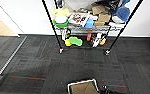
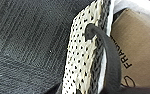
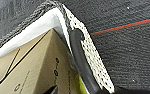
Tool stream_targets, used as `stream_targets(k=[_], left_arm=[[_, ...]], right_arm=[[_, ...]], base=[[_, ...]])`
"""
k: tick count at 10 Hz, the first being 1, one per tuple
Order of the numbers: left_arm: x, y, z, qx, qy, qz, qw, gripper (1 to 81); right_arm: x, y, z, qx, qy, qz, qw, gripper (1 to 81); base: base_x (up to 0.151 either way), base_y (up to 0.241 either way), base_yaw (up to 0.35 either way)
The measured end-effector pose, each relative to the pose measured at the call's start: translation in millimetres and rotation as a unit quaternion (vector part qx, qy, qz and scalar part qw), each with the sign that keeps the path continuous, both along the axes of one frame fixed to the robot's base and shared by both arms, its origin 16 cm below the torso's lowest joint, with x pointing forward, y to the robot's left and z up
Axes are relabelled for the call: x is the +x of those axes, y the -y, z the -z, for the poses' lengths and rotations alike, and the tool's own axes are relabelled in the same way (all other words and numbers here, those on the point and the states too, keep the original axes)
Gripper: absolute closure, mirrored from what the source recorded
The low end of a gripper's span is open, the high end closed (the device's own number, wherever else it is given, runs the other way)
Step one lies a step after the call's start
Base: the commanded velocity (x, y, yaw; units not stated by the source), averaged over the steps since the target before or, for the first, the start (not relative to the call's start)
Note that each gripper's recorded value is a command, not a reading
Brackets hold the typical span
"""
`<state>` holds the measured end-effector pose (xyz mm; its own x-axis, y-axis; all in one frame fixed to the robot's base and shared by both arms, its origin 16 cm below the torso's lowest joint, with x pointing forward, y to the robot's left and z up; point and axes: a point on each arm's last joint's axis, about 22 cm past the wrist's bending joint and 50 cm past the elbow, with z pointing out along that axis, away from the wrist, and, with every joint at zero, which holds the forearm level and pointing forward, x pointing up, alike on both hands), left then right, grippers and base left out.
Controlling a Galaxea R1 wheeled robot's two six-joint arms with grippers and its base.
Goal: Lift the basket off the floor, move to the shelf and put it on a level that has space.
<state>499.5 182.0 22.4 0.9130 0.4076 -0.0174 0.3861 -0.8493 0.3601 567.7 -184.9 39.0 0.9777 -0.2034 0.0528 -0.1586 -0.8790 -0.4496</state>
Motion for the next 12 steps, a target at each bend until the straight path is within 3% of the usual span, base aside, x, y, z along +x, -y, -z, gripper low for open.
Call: stream_targets(k=[2,4,5,6,10,12], left_arm=[[11.0,14.5,-2.2,-0.004,0.022,-0.007,0.9997,1.0],[11.1,18.8,-2.3,-0.006,0.022,-0.007,0.9997,1.0],[10.6,18.5,-2.2,-0.005,0.022,-0.007,0.9997,1.0],[10.5,16.4,-2.0,-0.004,0.021,-0.008,0.9997,81.1],[7.2,7.3,-0.7,0.002,0.021,0.002,0.9998,81.1],[-3.6,10.4,-0.4,-0.005,-0.004,0.013,0.9999,81.1]], right_arm=[[-0.1,0.2,0.1,0.0,0.001,0.0,1.0,1.0],[-0.9,1.2,0.6,-0.001,0.002,0.001,1.0,1.0],[1.0,1.1,0.4,-0.003,0.01,-0.007,0.9999,81.1],[0.3,2.6,1.1,-0.005,0.013,-0.007,0.9999,81.1],[-3.3,3.5,2.4,-0.006,0.014,-0.003,0.9999,81.1],[-4.8,4.1,2.8,-0.006,0.012,-0.001,0.9999,81.1]], base=[[0.0,0.0,0.0],[0.0,0.0,0.0],[0.0,0.0,0.0],[0.0,0.0,0.0],[0.0,0.0,0.0],[0.0,0.0,0.0]])
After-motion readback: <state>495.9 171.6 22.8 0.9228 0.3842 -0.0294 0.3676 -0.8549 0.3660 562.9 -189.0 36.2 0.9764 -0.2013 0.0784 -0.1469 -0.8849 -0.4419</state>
